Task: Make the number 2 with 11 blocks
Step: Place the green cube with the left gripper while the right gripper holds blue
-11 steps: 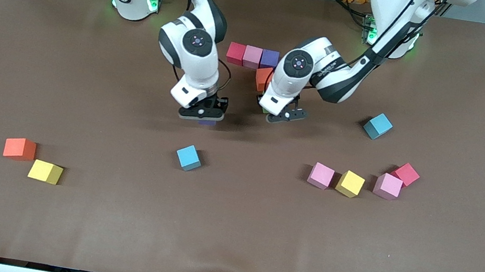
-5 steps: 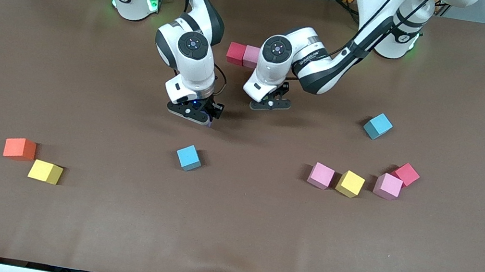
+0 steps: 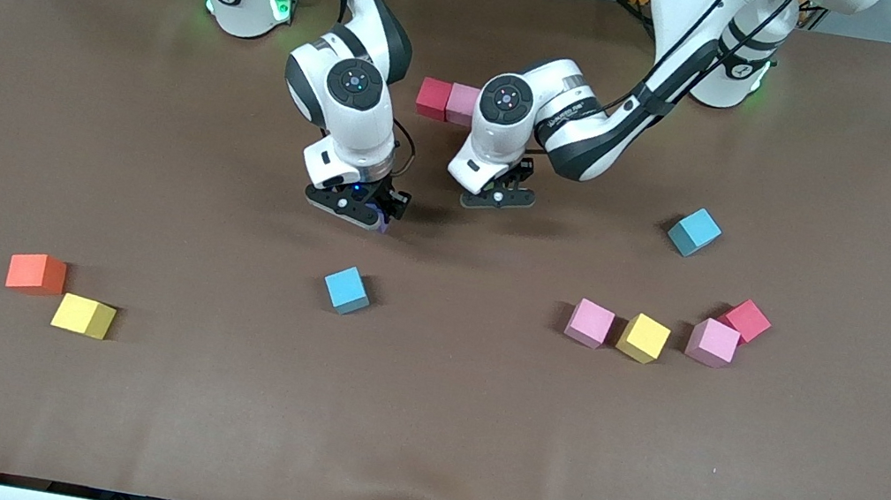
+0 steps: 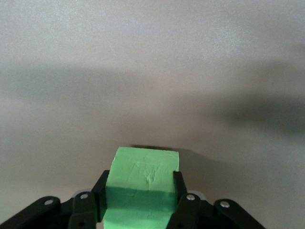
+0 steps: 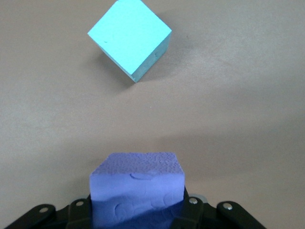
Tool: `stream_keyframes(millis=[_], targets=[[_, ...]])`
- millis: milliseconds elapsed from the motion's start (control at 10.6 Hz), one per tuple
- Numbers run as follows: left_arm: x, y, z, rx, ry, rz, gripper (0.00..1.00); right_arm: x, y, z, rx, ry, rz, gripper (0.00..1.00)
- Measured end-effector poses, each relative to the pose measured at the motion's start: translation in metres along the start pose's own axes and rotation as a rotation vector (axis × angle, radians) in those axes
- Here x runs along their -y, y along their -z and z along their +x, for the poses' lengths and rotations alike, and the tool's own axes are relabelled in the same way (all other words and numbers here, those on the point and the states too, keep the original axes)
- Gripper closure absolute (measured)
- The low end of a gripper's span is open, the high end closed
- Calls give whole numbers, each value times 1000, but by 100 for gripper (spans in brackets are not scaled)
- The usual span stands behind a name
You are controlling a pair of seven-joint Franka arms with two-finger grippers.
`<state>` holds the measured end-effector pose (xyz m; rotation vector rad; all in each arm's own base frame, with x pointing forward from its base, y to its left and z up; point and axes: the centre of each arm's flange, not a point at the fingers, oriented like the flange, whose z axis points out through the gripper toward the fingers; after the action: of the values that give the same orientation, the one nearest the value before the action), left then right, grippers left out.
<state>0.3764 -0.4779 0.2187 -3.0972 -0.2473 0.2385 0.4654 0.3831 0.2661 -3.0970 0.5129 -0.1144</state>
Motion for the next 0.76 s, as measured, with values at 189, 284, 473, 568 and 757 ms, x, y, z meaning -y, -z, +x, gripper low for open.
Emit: stream_keyframes(millis=[189, 284, 473, 568, 757], targets=[[-1, 0, 1, 0, 0, -2, 44, 0, 0, 0, 6, -101, 8, 42], [-2, 0, 0, 2, -2, 0, 44, 1, 1, 0, 14, -168, 15, 42], [-4, -5, -4, 8, -10, 5, 44, 1, 1, 0, 28, -302, 21, 42], [-6, -7, -5, 10, -13, 6, 44, 2, 1, -1, 30, -362, 21, 42], [-7, -9, -6, 2, -27, 12, 44, 2, 1, -2, 32, -470, 19, 42]])
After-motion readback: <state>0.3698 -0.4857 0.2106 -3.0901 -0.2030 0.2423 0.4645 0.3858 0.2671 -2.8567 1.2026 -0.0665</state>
